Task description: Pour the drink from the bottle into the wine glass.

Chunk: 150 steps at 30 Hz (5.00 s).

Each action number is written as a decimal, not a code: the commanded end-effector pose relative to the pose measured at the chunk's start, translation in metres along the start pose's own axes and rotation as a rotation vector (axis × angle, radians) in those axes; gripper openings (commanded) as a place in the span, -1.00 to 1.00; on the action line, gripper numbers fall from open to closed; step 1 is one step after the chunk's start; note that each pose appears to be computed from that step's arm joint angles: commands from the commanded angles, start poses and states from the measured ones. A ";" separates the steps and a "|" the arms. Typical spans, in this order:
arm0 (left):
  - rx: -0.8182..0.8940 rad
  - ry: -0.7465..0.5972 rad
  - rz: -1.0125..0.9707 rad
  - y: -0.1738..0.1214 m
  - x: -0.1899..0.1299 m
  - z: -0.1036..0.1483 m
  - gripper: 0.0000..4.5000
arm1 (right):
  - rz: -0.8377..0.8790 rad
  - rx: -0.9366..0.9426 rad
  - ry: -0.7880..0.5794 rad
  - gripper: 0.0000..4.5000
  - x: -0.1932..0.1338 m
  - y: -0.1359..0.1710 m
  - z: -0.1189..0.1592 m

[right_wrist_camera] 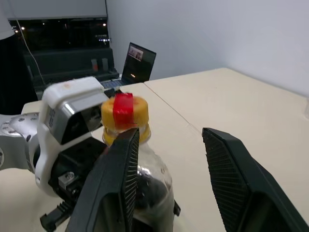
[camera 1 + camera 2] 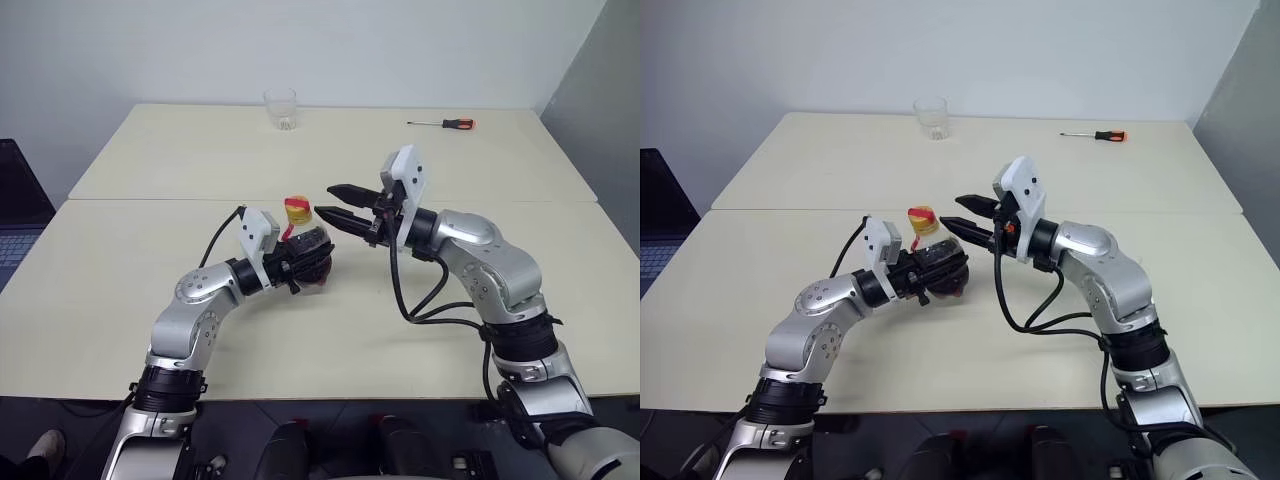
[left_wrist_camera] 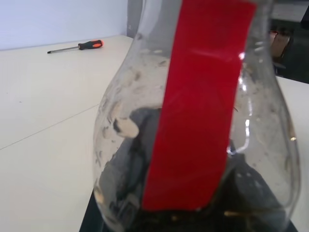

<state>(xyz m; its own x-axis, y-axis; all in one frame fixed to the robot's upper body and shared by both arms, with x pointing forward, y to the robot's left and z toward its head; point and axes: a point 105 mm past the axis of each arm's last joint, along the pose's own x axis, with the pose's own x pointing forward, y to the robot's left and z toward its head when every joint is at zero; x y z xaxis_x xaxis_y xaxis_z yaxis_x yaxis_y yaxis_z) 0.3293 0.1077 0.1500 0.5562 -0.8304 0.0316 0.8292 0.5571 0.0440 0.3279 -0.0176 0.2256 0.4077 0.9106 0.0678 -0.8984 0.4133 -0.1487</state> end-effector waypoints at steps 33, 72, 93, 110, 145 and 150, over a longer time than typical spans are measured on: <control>0.062 -0.068 -0.025 -0.003 0.001 0.024 -0.35 | 0.071 0.058 -0.101 0.99 0.000 0.018 0.024; 0.059 -0.068 -0.019 -0.006 0.000 0.023 -0.35 | 0.106 0.045 -0.146 0.72 0.040 0.024 0.027; 0.059 -0.067 -0.015 -0.005 0.000 0.023 -0.35 | 0.113 0.053 -0.155 -0.45 0.036 0.026 0.033; 0.064 -0.062 0.041 0.004 -0.009 0.022 -0.35 | 0.010 0.018 -0.138 -0.45 0.014 0.015 0.039; 0.007 -0.081 -0.005 -0.013 -0.007 0.029 -0.35 | -0.781 0.009 0.166 -0.45 -0.110 -0.034 -0.059; -0.015 -0.070 -0.076 -0.024 -0.006 0.029 -0.35 | -0.900 0.029 0.214 -0.45 -0.132 -0.034 -0.079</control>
<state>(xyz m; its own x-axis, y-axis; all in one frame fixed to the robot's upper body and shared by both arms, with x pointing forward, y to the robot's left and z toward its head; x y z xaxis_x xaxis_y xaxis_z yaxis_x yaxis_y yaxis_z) 0.3132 0.1065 0.1605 0.5443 -0.8371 0.0550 0.8386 0.5447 -0.0092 0.3200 -0.1429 0.1271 0.9553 0.2722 -0.1152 -0.2822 0.9559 -0.0809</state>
